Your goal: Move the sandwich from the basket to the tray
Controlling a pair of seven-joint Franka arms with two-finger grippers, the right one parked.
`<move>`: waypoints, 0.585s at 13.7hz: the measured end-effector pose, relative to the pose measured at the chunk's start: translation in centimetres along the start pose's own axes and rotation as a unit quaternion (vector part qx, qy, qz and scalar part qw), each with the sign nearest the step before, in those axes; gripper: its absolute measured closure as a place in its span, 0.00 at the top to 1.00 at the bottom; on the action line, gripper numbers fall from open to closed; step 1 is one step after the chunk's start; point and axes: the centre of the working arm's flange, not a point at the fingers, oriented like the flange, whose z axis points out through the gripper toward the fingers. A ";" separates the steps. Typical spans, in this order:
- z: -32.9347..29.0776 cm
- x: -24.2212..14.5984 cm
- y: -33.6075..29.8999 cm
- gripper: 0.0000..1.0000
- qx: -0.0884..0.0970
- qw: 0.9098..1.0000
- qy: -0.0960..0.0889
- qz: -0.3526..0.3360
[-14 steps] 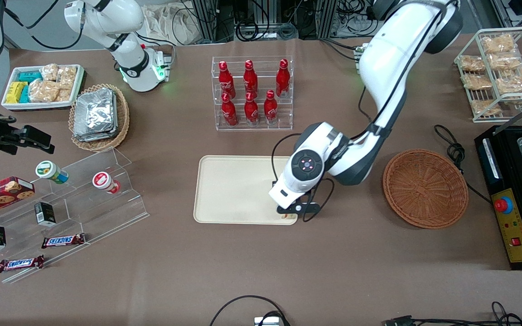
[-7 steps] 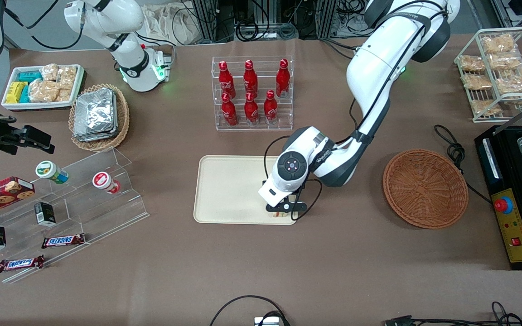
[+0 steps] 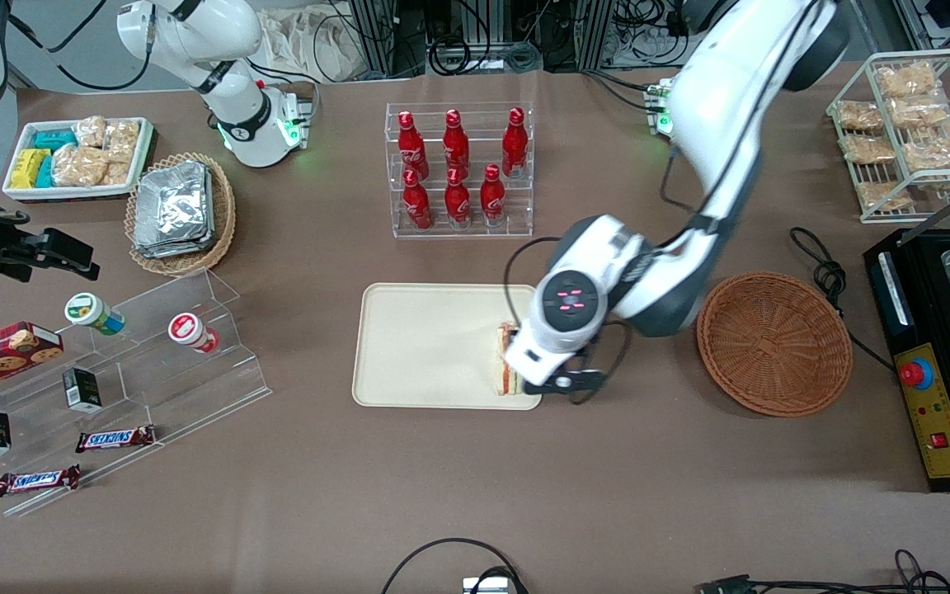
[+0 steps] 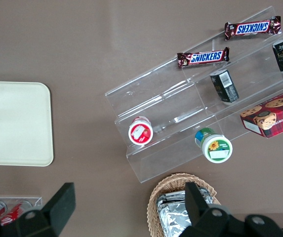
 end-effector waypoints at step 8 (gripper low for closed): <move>-11.6 -4.8 -24.4 1.00 -0.024 0.998 0.028 0.045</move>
